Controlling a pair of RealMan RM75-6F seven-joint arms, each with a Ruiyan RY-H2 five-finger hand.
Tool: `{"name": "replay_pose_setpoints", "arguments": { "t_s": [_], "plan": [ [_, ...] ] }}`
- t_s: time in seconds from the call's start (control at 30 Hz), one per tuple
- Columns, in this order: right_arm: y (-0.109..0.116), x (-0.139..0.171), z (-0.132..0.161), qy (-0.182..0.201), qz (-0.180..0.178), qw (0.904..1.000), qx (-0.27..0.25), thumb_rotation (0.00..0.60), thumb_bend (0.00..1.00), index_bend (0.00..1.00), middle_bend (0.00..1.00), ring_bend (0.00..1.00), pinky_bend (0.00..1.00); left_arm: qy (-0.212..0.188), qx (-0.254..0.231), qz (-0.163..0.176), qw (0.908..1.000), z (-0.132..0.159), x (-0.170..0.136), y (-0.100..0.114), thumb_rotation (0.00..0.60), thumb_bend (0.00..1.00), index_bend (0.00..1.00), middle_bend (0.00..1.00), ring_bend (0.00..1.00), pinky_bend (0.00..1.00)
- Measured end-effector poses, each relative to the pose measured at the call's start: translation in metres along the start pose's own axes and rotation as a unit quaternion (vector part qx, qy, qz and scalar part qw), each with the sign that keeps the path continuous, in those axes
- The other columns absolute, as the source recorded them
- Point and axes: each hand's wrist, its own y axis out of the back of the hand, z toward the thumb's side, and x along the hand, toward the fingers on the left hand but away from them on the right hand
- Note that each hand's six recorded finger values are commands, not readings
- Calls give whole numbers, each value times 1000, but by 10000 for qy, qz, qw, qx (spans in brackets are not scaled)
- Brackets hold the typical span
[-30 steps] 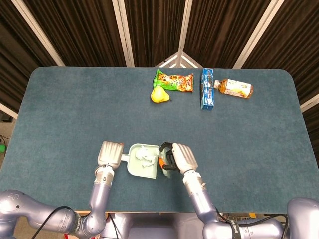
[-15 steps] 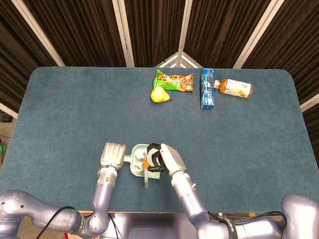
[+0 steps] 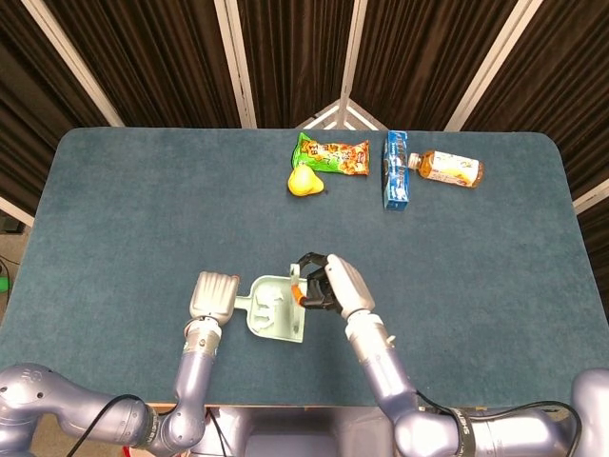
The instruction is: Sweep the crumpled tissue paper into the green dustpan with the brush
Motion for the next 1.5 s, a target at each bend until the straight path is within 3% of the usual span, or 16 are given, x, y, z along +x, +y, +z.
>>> {"name": "replay_pose_setpoints", "arguments": {
  "t_s": [0.07, 0.13, 0.33, 0.5, 0.6, 0.73, 0.93, 1.03, 1.2, 1.27, 1.33, 1.43, 1.5],
  "plan": [
    [8, 0, -5, -30, -81, 10000, 44, 600, 649, 824, 860, 921, 783, -24, 14, 3, 10000, -1, -1, -1, 600, 78, 361, 1000, 1000, 1000],
    [15, 0, -9, -56, -141, 9998, 85, 600, 648, 825, 860, 921, 784, -38, 30, 6, 10000, -3, -3, -1, 600, 4, 305, 997, 998, 1000],
    [32, 2, -22, -119, -297, 9993, 209, 600, 648, 824, 860, 921, 784, -90, -124, 117, 9998, -12, -7, 5, 600, 0, 258, 979, 990, 1000],
    [48, 2, -29, -78, -491, 9976, 483, 600, 649, 824, 860, 921, 783, -201, -481, 400, 9978, -25, -14, 20, 600, 0, 258, 951, 958, 991],
    [59, 3, -37, -37, -651, 9948, 784, 600, 648, 824, 860, 921, 784, -287, -743, 629, 9948, -37, -20, 30, 600, 0, 244, 844, 843, 915],
    [77, 5, -54, -46, -912, 9870, 1322, 600, 649, 824, 860, 921, 783, -381, -1052, 886, 9898, -58, -31, 37, 600, 0, 189, 588, 611, 737],
    [109, 9, -88, -155, -1453, 9594, 2414, 600, 649, 824, 860, 920, 783, -526, -1497, 1131, 9808, -93, -50, 35, 600, 0, 102, 276, 322, 447],
    [125, 11, -102, -225, -1760, 9374, 2996, 600, 648, 824, 860, 921, 783, -633, -1649, 1285, 9758, -107, -61, 33, 600, 0, 74, 204, 269, 383],
    [141, 17, -121, -316, -2104, 8897, 4038, 600, 648, 811, 860, 914, 744, -805, -1761, 1584, 9682, -129, -79, 27, 600, 0, 64, 146, 237, 346],
    [137, 20, -130, -363, -2048, 8771, 4329, 600, 649, 739, 831, 864, 695, -824, -1800, 1626, 9666, -140, -87, 19, 600, 0, 58, 103, 187, 317],
    [130, 22, -137, -410, -1922, 8723, 4477, 600, 648, 563, 693, 705, 587, -797, -1819, 1595, 9670, -150, -92, 10, 600, 0, 48, 55, 119, 256],
    [116, 24, -146, -497, -1622, 8751, 4532, 600, 641, 261, 423, 409, 397, -738, -1759, 1497, 9702, -162, -99, -5, 600, 0, 11, 2, 20, 140],
    [103, 26, -151, -573, -1382, 8830, 4448, 600, 577, 104, 267, 246, 290, -727, -1716, 1441, 9719, -166, -101, -13, 600, 0, 0, 0, 0, 89]
  ]
}}
